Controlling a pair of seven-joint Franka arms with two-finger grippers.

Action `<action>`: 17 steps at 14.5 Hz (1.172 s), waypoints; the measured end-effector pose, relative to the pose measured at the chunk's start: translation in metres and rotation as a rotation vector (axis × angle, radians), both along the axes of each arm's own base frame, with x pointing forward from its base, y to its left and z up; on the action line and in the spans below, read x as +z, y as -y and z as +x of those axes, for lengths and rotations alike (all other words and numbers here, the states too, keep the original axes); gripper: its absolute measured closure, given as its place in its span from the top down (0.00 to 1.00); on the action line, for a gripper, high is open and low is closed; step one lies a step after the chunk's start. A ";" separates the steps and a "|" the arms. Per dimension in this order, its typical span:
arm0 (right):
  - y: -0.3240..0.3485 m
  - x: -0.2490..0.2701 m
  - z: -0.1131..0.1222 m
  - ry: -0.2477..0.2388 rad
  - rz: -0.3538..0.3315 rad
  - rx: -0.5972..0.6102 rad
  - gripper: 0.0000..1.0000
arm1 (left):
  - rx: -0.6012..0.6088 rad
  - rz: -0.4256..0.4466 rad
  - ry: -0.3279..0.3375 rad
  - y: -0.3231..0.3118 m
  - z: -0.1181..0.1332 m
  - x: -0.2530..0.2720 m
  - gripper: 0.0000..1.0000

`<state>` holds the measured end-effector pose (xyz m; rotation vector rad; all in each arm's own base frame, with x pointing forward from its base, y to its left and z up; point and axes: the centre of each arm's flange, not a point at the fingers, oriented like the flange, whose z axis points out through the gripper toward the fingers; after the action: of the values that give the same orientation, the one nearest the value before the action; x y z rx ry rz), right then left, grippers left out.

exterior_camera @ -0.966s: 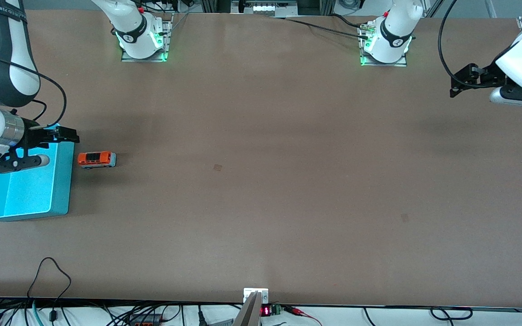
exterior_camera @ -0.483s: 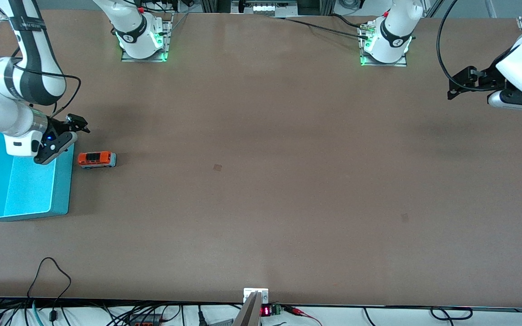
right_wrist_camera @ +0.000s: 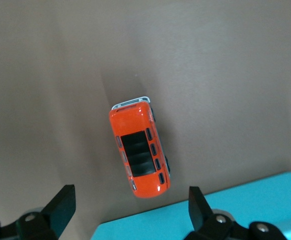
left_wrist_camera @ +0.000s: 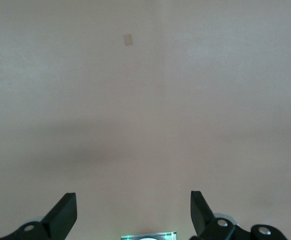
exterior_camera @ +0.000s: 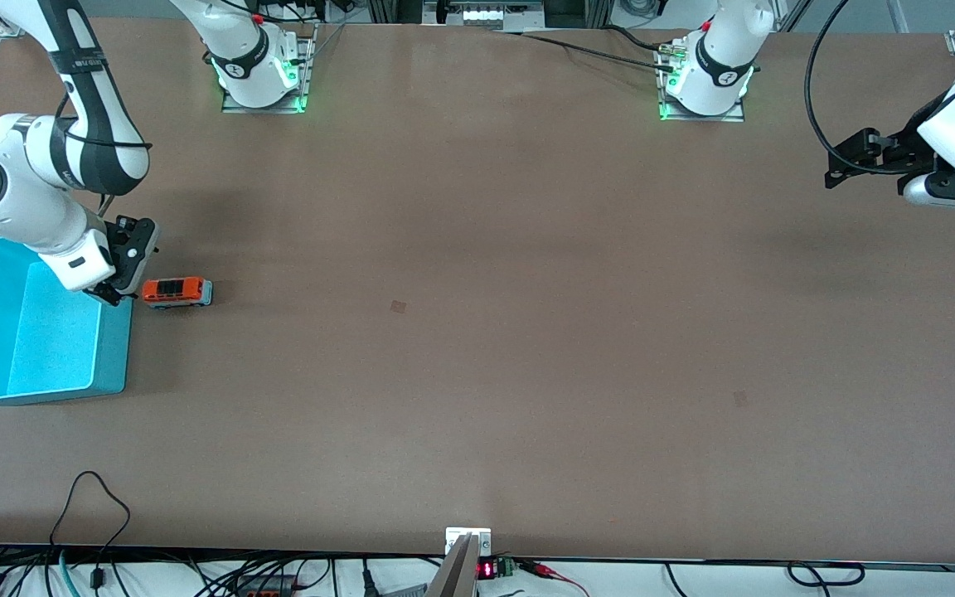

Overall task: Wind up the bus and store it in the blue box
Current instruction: 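Close the right gripper around the orange bus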

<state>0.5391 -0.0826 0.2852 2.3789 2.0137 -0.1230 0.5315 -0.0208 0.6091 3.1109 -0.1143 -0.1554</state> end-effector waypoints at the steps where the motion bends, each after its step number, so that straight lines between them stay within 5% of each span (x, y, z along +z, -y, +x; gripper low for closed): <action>1: 0.002 -0.007 -0.001 -0.009 0.005 0.021 1.00 | 0.000 0.000 0.000 0.000 0.000 0.000 1.00; 7: -0.002 -0.049 -0.008 -0.059 0.032 0.069 1.00 | 0.002 0.000 -0.002 0.000 0.000 0.000 1.00; 16: -0.009 -0.089 -0.003 -0.008 0.056 0.085 1.00 | 0.001 0.001 -0.013 0.000 -0.002 0.001 1.00; 17: -0.009 -0.092 -0.002 0.001 0.058 0.085 0.94 | 0.000 0.001 -0.013 0.001 -0.002 0.001 1.00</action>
<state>0.5371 -0.0736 0.1930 2.3208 2.1434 -0.0631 0.5296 -0.0214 0.6103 3.1101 -0.1132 -0.1750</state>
